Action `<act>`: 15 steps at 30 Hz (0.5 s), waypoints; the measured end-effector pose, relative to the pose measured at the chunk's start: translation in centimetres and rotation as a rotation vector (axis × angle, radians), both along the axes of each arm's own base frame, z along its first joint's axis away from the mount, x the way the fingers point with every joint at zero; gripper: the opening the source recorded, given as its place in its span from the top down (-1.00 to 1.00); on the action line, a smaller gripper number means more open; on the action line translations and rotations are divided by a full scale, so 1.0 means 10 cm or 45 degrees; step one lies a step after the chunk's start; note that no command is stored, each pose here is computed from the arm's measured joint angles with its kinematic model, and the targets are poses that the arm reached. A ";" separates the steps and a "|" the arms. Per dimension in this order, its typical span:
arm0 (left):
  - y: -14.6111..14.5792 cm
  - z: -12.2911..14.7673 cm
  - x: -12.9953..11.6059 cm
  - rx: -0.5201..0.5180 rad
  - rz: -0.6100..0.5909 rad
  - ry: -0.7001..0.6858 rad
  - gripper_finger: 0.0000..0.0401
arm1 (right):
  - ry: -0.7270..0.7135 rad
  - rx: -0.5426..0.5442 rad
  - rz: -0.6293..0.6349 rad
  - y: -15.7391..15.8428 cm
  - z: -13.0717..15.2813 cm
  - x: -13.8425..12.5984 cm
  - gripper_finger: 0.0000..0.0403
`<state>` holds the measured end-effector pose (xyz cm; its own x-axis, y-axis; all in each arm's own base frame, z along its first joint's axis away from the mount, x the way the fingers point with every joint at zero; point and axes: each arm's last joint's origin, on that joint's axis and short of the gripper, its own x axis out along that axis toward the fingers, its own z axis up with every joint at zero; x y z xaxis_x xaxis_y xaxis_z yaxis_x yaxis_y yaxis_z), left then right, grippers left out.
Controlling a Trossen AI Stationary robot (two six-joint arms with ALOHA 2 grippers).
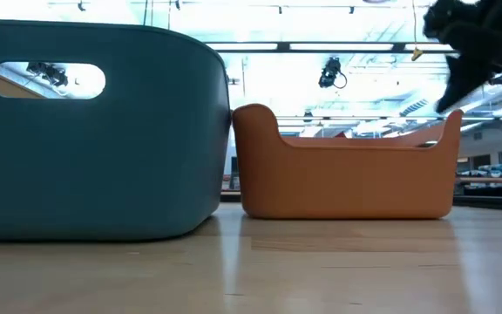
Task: Sort candy
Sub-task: Adjust the colored bins
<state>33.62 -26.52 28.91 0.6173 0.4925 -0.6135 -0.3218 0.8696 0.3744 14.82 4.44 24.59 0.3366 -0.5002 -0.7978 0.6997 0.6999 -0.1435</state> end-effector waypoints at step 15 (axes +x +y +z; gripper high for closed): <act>-0.04 0.13 0.01 0.042 -0.024 -0.089 1.00 | -0.065 -0.259 0.125 -0.47 0.24 0.38 1.00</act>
<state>33.72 -26.92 30.20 0.6674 0.4999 -0.5520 -0.3322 0.8632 0.3801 18.66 -0.30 27.01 0.4293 -0.6115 -0.6647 0.6395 0.7255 -0.2544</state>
